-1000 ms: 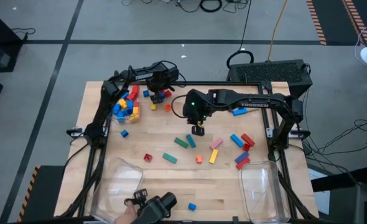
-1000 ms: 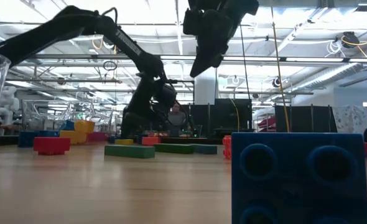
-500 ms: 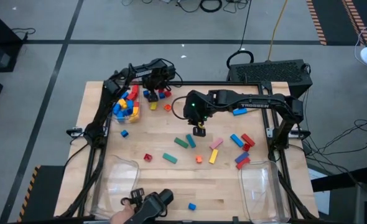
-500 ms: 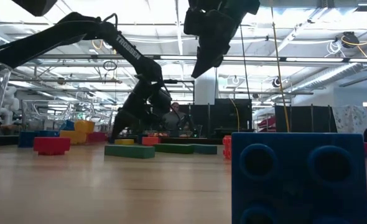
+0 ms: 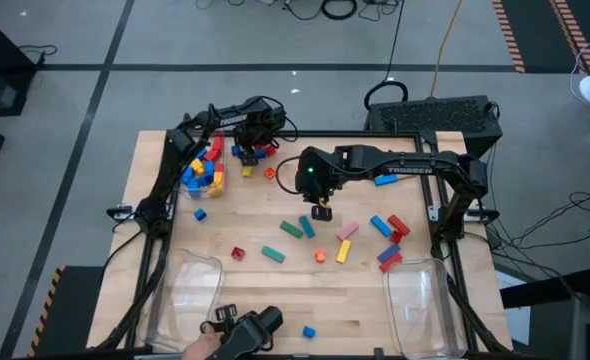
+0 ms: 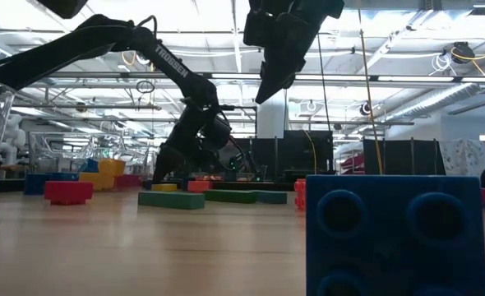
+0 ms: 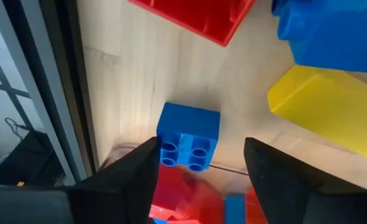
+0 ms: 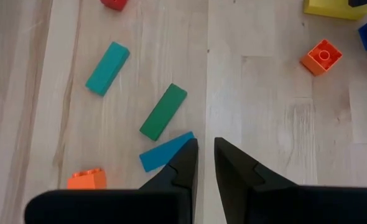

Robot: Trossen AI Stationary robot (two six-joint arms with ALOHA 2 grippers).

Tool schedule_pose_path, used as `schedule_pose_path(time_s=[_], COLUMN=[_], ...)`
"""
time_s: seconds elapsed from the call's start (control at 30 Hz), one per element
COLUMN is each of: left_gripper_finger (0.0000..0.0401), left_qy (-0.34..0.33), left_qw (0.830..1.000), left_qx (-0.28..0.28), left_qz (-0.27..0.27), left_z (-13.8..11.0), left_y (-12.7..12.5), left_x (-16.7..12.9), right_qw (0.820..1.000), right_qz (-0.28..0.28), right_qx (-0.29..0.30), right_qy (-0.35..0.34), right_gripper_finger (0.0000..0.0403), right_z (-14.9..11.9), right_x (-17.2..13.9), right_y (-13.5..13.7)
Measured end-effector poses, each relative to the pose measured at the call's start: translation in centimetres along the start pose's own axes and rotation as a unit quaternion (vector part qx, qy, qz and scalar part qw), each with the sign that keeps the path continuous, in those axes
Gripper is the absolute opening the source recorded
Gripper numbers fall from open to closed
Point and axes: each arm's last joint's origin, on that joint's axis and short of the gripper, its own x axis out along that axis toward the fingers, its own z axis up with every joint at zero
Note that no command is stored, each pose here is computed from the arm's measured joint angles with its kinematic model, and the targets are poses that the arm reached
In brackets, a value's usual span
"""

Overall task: Sort blocks by size
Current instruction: Put the blue four stud game piece into the bottom left transparent bin

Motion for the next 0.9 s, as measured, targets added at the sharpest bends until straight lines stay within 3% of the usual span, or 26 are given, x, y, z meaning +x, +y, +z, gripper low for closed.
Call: schedule_pose_path(time_s=[0.3,0.63,0.9], left_gripper_finger=[0.018,0.0178,0.0183], left_qy=[0.002,-0.025,-0.055], left_qw=[1.0,0.999,0.997], left_qx=[-0.005,0.034,0.044], left_qz=[-0.012,-0.003,0.014], left_z=[0.2,1.2,0.9], left_y=[-0.6,-3.7,-4.2], left_x=[0.0,-1.7,-3.4], right_qw=[1.0,1.0,1.0], right_qz=[0.001,-0.025,-0.025], right_qx=[0.0,0.001,0.003], right_qy=[0.005,0.006,0.005], right_gripper_finger=[0.0036,0.0036,0.0036], right_z=[-0.1,-0.1,-0.1], right_x=[0.0,0.0,0.0], right_y=[0.0,-0.2,-0.1])
